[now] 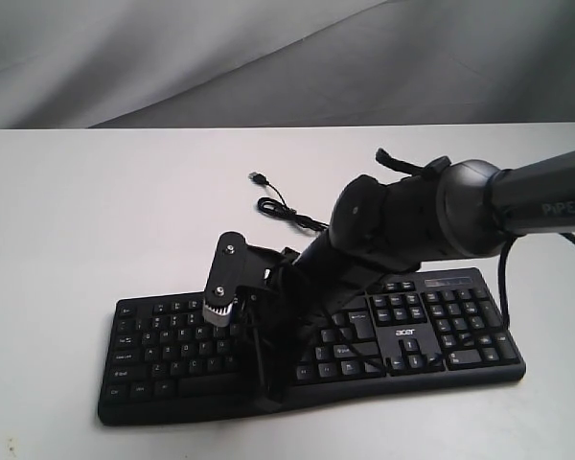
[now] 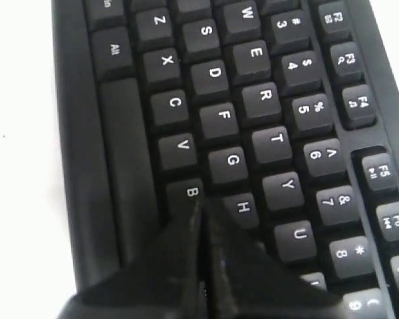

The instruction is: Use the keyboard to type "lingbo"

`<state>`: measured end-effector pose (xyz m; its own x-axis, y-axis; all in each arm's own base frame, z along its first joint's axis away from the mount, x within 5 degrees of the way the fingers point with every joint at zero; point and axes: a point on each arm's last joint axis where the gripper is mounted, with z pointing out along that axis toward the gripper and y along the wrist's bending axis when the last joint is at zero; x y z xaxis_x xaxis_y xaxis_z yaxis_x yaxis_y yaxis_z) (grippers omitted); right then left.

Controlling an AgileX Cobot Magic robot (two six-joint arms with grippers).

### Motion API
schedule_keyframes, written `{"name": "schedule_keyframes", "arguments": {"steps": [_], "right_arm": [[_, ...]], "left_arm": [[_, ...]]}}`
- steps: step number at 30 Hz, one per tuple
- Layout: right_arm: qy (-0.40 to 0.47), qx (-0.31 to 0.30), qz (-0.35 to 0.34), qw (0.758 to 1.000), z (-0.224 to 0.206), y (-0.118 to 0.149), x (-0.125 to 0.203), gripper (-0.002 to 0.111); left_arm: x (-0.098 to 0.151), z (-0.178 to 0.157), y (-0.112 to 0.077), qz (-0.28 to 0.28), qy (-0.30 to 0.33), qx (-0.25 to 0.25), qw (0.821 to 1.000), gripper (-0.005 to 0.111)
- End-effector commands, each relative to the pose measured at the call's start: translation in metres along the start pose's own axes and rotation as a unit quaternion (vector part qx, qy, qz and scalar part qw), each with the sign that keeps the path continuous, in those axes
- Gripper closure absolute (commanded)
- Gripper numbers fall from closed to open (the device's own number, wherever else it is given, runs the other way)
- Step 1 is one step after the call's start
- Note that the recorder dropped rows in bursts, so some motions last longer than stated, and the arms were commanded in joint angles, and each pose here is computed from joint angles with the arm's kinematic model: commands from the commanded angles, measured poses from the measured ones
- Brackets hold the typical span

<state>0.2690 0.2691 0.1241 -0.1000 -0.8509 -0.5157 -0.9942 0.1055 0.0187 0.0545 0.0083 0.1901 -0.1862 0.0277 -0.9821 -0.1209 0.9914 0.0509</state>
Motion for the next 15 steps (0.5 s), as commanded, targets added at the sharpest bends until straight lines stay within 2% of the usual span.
{"name": "schedule_keyframes", "arguments": {"steps": [1, 8, 15], "right_arm": [[-0.011, 0.022, -0.017, 1.0, -0.007, 0.001, -0.008, 0.108], [-0.031, 0.025, -0.033, 0.999, -0.006, -0.002, -0.028, 0.108], [-0.023, 0.012, -0.028, 0.999, 0.01, -0.006, -0.026, 0.108]], "left_arm": [[0.0, 0.0, 0.0, -0.001, -0.005, 0.0, 1.0, 0.106], [0.0, 0.0, 0.0, -0.001, -0.005, 0.0, 1.0, 0.106], [0.0, 0.0, 0.0, -0.001, -0.005, 0.0, 1.0, 0.106]]}}
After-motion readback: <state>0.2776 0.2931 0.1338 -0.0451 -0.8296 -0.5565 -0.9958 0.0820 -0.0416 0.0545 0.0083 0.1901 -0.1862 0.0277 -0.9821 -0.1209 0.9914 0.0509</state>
